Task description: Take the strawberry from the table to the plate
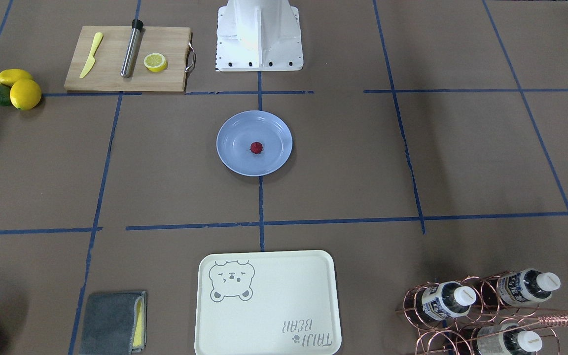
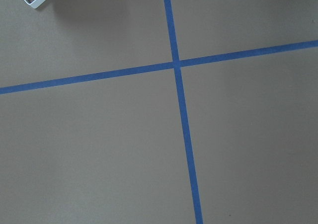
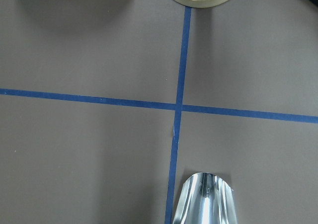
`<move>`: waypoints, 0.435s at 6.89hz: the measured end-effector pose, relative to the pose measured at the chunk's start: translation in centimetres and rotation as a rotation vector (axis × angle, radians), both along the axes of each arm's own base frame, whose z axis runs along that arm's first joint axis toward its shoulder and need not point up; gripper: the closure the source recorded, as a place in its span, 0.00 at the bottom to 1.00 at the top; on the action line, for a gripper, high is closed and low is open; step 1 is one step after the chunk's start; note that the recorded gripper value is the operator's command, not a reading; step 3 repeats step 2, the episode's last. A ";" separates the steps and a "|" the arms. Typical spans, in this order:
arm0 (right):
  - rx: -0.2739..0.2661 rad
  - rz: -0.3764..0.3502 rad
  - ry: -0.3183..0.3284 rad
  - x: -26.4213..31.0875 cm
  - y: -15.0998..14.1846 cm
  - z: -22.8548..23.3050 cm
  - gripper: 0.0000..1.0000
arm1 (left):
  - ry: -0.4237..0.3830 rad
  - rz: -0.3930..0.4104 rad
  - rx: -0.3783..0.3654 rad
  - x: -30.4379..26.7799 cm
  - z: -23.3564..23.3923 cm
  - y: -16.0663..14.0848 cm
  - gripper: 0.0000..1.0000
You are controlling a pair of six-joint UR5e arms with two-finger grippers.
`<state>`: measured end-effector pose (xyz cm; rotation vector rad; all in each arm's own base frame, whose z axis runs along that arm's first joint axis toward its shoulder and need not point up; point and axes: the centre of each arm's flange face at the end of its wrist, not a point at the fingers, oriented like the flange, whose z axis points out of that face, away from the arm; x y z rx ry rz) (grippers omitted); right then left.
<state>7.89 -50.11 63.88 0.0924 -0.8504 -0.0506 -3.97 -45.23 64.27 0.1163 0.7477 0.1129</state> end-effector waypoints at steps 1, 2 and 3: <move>0.001 0.000 0.000 0.0 0.0 -0.1 0.00 | 0.000 0.000 0.001 0.0 0.0 0.0 0.00; 0.002 0.000 -0.001 0.0 0.0 -0.1 0.00 | 0.000 0.000 0.001 0.0 0.0 0.0 0.00; 0.002 0.000 -0.001 0.0 0.0 -0.1 0.00 | 0.000 0.000 0.001 0.0 0.0 0.0 0.00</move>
